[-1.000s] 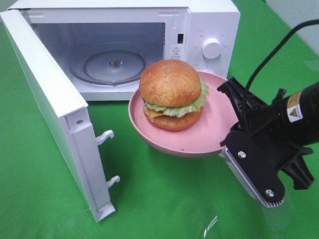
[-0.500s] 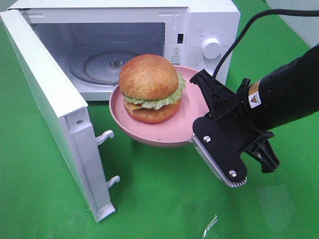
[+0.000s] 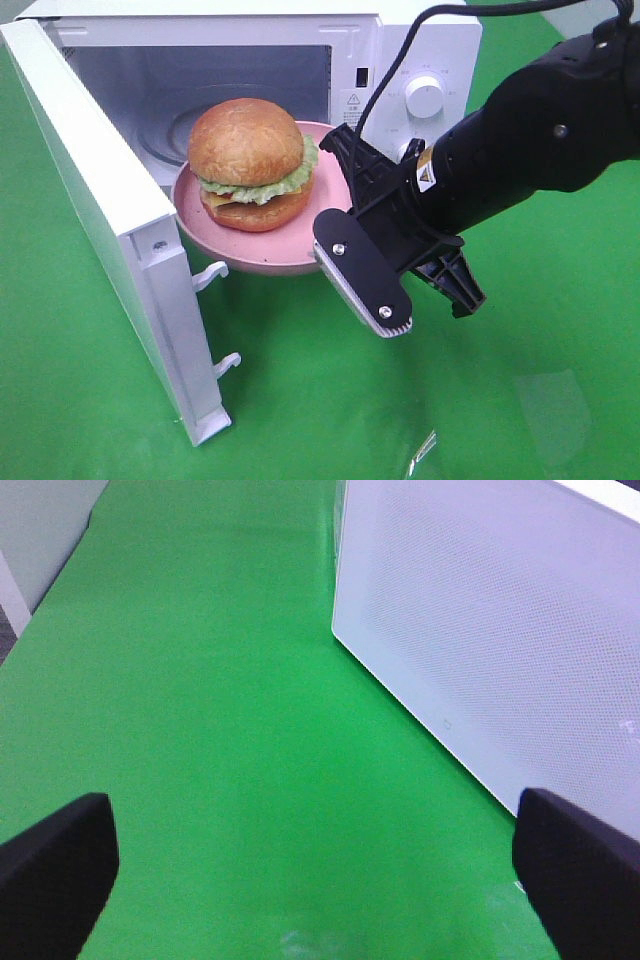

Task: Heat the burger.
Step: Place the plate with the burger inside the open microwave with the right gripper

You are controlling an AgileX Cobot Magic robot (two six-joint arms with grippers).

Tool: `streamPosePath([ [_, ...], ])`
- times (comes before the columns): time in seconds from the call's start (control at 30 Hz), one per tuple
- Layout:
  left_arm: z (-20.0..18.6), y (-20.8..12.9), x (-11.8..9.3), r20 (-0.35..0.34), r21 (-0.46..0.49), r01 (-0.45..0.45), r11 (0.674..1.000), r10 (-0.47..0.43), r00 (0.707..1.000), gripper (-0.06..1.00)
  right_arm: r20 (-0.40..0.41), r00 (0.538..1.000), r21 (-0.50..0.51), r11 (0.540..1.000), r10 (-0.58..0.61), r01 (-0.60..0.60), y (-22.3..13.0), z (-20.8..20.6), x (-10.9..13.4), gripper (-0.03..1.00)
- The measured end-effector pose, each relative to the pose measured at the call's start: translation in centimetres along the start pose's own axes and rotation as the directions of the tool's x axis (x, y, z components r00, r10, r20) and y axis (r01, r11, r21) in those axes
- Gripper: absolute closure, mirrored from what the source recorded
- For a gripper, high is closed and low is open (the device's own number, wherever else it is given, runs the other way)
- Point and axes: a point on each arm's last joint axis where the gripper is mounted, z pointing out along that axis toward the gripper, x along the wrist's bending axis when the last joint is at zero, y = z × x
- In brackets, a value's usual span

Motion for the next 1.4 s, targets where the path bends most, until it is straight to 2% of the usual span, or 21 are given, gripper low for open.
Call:
streamPosePath([
  [0.5, 0.0, 0.0, 0.0, 0.0, 0.0, 0.0, 1.0, 0.0, 1.0, -0.05, 0.025, 0.999, -0.004, 0.999, 0.049, -0.049, -0.2, 2.6, -2.9, 0.91],
  [0.9, 0.0, 0.0, 0.0, 0.0, 0.0, 0.0, 1.0, 0.0, 1.0, -0.05, 0.009, 0.997, -0.006, 0.997, 0.073, -0.073, -0.3, 5.3, -4.3, 0.91],
  [1.1, 0.0, 0.0, 0.0, 0.0, 0.0, 0.0, 1.0, 0.0, 1.0, -0.05, 0.003, 0.99, -0.004, 0.99, 0.143, -0.142, -0.5, 6.8, -5.6, 0.91],
  [1.4, 0.0, 0.0, 0.0, 0.0, 0.0, 0.0, 1.0, 0.0, 1.0, -0.05, 0.007, 0.987, -0.003, 0.987, 0.163, -0.163, -0.6, 8.0, -6.8, 0.91],
])
